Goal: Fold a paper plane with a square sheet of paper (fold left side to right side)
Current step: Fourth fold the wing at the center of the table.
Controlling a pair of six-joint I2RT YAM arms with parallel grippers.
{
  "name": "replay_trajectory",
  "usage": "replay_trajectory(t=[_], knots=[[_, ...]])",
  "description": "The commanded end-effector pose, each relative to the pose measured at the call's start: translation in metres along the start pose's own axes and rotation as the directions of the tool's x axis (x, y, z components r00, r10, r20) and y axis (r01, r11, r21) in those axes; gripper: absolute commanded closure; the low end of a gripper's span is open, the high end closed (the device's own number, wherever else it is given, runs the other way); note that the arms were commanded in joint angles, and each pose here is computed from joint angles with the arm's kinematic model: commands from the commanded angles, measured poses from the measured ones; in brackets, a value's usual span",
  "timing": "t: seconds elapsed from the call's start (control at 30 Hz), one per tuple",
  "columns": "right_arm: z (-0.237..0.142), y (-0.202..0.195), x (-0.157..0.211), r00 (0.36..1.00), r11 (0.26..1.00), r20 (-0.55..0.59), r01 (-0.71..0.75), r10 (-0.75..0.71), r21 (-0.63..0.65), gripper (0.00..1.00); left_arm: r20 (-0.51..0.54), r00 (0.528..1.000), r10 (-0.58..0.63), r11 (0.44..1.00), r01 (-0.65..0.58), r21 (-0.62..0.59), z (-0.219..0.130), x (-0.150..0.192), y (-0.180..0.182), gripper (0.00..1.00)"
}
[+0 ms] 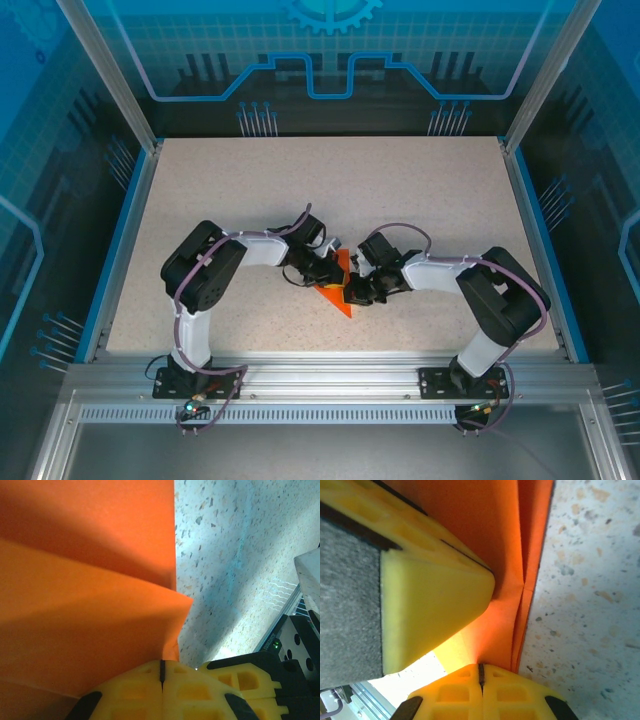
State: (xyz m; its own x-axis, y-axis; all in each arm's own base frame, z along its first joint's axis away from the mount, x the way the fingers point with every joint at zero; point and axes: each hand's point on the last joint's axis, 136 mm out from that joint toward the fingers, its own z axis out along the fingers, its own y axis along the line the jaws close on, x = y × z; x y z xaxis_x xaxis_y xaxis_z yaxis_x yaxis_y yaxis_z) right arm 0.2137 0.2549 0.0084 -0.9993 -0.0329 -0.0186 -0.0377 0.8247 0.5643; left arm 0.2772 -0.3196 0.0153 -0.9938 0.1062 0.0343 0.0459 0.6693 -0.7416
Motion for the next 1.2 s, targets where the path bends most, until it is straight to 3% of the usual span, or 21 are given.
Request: replay_trajectory(t=[0.0,0.77,1.17], knots=[[0.008,-0.057,0.035,0.992,0.972,-0.097,-0.056,0.080,0.227,1.00,0.006,1.000,-0.022,0.997,0.022,-0.075,0.004,0.003,0.031,1.00],[0.007,-0.058,0.041,0.989,0.971,-0.129,-0.040,0.072,0.235,1.00,0.138,0.990,-0.018,0.996,0.029,-0.079,-0.035,-0.070,0.054,1.00],[0.006,-0.059,0.044,0.989,0.971,-0.131,-0.042,0.074,0.234,1.00,0.182,0.983,0.002,0.995,0.017,-0.100,-0.051,-0.092,0.067,1.00]])
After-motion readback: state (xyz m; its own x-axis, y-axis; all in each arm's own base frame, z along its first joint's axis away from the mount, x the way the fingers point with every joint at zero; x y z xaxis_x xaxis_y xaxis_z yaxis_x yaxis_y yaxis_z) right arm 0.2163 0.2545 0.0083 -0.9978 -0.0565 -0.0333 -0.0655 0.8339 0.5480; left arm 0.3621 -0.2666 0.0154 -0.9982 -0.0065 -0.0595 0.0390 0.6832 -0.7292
